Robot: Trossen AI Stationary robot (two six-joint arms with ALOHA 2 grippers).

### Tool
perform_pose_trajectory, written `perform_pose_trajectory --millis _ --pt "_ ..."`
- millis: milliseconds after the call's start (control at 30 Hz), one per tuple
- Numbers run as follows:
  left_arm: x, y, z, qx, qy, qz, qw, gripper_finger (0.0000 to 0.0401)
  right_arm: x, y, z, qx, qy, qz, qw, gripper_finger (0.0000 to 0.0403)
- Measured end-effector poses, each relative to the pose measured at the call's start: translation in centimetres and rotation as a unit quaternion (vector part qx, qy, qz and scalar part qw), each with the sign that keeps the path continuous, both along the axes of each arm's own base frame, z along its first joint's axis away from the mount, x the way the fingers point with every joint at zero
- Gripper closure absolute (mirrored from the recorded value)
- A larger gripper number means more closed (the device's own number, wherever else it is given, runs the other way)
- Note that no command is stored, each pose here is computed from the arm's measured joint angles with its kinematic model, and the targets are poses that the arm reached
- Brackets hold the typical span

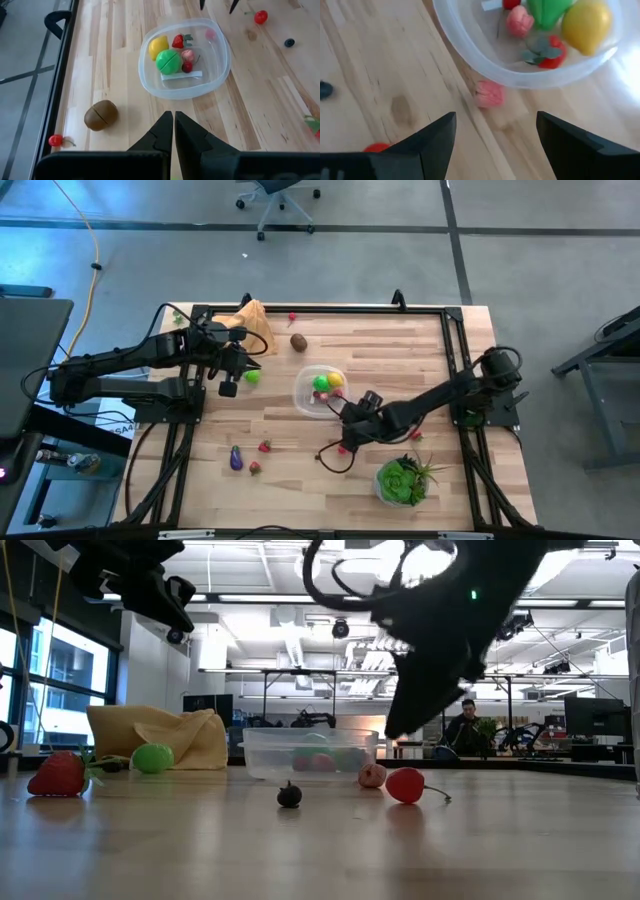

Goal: Pick and placing Produce into tupperware
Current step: Put the apricot into the transparent bin

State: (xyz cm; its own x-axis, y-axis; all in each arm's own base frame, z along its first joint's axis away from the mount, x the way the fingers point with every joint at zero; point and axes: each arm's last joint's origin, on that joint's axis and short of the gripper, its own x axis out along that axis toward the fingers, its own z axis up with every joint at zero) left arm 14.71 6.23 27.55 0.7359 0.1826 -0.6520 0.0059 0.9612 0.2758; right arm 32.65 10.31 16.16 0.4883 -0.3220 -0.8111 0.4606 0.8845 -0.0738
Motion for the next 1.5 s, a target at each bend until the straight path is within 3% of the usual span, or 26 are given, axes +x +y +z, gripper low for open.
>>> perform_pose_trajectory --millis 233,467,933,1500 --pt "0.0 0.0 0.0 0.0 0.0 0.0 1.0 0.0391 -1.4 -0.2 -3.2 0.014 -0.054 0.004 0.998 0.0135" --pt "0.0 0.0 0.0 0.0 0.0 0.0 1.0 0.0391 -2.2 -1.0 -4.7 0.016 -0.091 0.002 0.996 0.0135" --pt "0.0 0.0 0.0 0.0 0.0 0.0 1.0 0.0391 -1.1 -2.7 -5.5 0.024 -0.109 0.033 0.993 0.0138" --pt "0.0 0.0 0.0 0.0 0.0 0.0 1.0 0.0391 -0.5 -2.7 -6.0 0.038 -0.123 0.035 0.991 0.0202"
